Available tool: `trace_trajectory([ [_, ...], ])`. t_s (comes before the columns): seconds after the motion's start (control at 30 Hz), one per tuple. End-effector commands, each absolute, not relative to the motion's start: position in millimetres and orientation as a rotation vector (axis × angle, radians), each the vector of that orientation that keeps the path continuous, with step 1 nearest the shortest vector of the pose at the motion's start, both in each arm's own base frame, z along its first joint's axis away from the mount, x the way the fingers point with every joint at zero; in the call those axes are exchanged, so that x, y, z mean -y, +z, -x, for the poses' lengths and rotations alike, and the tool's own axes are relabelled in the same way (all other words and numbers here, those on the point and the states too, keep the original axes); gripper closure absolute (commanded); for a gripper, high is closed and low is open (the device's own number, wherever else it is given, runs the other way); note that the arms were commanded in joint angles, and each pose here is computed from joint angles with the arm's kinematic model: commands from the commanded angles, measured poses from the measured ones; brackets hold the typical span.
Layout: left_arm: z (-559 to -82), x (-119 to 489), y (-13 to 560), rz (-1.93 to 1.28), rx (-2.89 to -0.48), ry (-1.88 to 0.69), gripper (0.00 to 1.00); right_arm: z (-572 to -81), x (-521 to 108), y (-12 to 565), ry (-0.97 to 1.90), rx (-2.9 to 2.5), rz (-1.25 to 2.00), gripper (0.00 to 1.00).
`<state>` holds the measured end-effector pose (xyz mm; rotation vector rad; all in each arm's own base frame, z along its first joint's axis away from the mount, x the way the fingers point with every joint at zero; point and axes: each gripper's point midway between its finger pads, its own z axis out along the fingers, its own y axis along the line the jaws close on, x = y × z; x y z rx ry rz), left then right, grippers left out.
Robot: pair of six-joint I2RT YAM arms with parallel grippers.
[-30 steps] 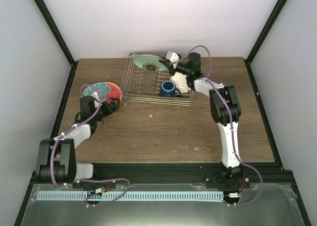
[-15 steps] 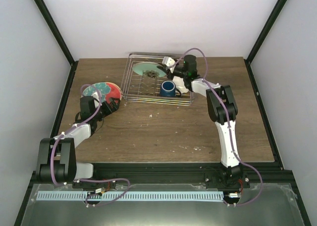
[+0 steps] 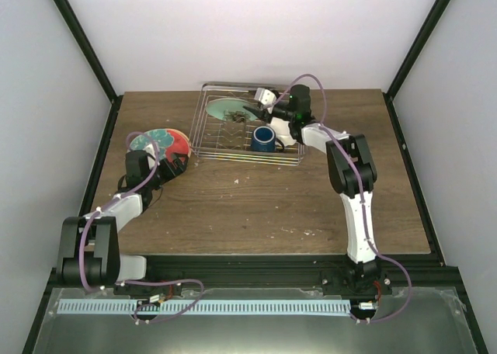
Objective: Load the mixed dishes into the dish rack
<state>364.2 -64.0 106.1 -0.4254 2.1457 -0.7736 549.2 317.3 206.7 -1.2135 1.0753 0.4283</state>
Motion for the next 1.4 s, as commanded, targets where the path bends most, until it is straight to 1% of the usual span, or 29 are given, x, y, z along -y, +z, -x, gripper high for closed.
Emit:
trace_trajectory([
  [0.0, -365.5, 57.7, 116.0, 0.434, -2.136, -0.739, 0.0, -527.7, -319.4, 245.2, 0.42, -0.988, 1.235, 0.4],
  [0.07, -364.9, 53.7, 120.8, 0.441, -2.13, -0.713, 0.0, -521.7, -319.9, 243.4, 0.443, -1.038, 1.265, 0.33],
  [0.13, -362.8, 47.6, 124.0, 0.46, -2.128, -0.679, 0.0, -513.0, -321.6, 239.8, 0.46, -1.098, 1.285, 0.29],
  [0.27, -358.7, 31.8, 133.5, 0.501, -2.112, -0.606, 0.0, -492.7, -321.6, 232.6, 0.437, -1.197, 1.286, 0.27],
  [0.43, -352.6, 10.9, 145.7, 0.553, -2.099, -0.496, 0.0, -471.4, -317.9, 244.0, 0.465, -1.392, 1.173, 0.24],
  [0.6, -350.7, -2.0, 159.7, 0.582, -2.087, -0.421, 0.0, -449.0, -295.5, 252.4, 0.514, -1.596, 0.97, 0.25],
  [0.67, -351.2, -9.1, 161.9, 0.599, -2.086, -0.39, 0.0, -429.3, -286.9, 242.6, 0.529, -1.653, 0.928, 0.26],
  [0.87, -357.2, -38.2, 148.8, 0.697, -2.121, -0.349, 0.0, -373.0, -269.6, 236.9, 0.564, -1.73, 0.84, 0.26],
  [1.03, -359.3, -66.3, 141.7, 0.776, -2.138, -0.277, 0.0, -344.6, -257.3, 233.6, 0.636, -1.782, 0.766, 0.3],
  [1.23, -357.5, -77.4, 135.6, 0.828, -2.143, -0.269, 0.0, -337.5, -250.5, 236.1, 0.622, -1.774, 0.753, 0.31],
  [1.37, -358.9, -77.0, 119.3, 0.865, -2.161, -0.337, 0.0, -338.8, -250.5, 231.9, 0.616, -1.789, 0.755, 0.33],
])
